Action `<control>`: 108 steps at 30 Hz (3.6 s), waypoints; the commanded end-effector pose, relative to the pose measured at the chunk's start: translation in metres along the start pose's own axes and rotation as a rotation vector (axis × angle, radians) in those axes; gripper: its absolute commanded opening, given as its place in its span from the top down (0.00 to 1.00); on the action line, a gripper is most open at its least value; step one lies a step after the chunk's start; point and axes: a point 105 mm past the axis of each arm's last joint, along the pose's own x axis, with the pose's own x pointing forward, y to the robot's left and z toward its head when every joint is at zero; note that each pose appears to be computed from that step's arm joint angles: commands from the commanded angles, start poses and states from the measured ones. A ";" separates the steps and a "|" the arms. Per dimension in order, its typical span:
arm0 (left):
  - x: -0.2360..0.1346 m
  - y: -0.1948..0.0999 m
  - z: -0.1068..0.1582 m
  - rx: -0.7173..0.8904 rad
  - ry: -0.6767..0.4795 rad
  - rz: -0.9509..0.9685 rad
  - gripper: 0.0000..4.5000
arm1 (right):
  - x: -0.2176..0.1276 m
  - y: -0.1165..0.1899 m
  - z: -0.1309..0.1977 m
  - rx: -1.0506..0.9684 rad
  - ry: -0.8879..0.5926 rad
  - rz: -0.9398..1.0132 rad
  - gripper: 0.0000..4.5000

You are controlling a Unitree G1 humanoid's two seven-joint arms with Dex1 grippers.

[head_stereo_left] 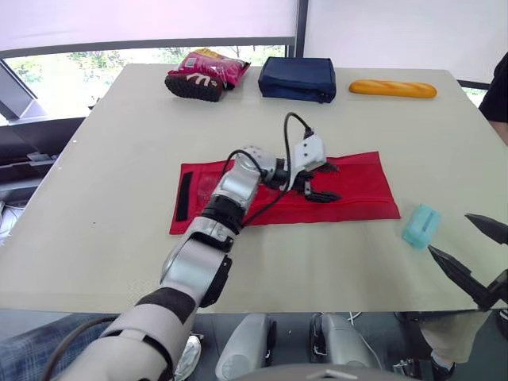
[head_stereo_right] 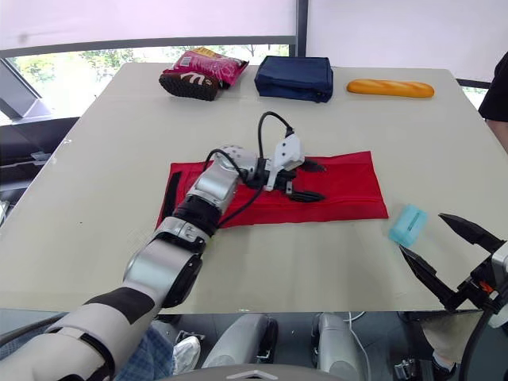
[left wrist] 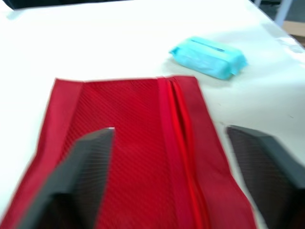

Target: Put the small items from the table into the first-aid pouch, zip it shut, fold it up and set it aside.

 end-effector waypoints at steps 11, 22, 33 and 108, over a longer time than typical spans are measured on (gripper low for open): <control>0.051 -0.008 -0.020 0.045 0.116 0.087 0.02 | -0.004 0.004 -0.001 -0.014 -0.021 -0.014 0.00; 0.048 0.005 -0.028 0.194 0.195 0.212 0.13 | -0.004 0.004 -0.005 -0.015 -0.023 -0.020 0.00; 0.046 0.005 -0.036 0.125 0.207 0.223 0.98 | -0.002 0.004 -0.004 -0.023 -0.027 -0.017 0.00; 0.019 -0.006 0.018 -0.039 -0.023 -0.059 1.00 | 0.159 0.008 -0.029 0.141 0.297 -0.105 0.74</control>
